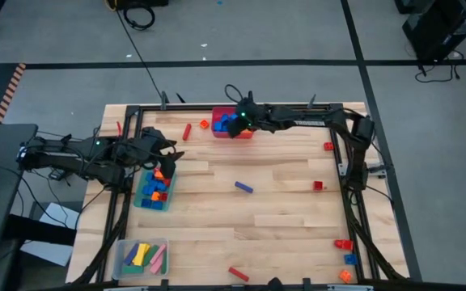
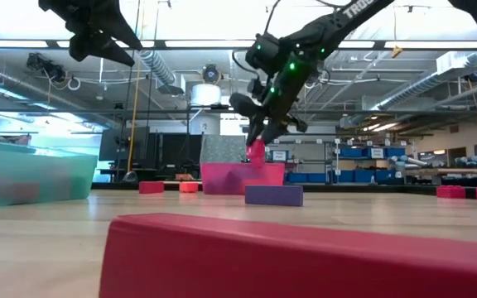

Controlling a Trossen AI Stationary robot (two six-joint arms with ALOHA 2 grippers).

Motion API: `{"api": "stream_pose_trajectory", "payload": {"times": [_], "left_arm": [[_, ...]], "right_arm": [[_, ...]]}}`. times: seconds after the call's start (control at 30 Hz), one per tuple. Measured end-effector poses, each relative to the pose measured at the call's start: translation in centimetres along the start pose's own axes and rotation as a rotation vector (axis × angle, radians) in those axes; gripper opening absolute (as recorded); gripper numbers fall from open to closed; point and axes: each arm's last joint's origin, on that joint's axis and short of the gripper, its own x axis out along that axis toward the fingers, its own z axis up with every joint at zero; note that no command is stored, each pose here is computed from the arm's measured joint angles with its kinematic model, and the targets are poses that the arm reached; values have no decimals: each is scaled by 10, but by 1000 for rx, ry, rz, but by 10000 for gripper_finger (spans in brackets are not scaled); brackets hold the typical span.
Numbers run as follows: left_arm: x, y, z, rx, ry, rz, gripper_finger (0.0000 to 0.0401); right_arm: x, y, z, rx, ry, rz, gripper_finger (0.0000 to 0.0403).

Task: Sort blocks by size
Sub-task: Put the red 1 studded building block into the red bin, then put the blue rectangle block into the transparent bin

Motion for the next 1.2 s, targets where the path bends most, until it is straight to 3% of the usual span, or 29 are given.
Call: {"api": "stream_pose_trajectory", "payload": {"times": [0.13,0.37,0.6,0.9,1.2], "left_arm": [[0,0,0,1,0,0,248],[0,0,0,4,0,1,248],[0,0,0,6,0,2,248],[0,0,0,8,3,3,248],[0,0,0,31,3,3,248]], "right_arm": [[5,-6,-1,3,23,-25,130],[3,-14,6,10,25,-16,203],[-1,-15,5,4,67,1,199],[-66,-24,-3,-47,232,-67,181],[-133,-15,-64,6,401,-256,202]]}}
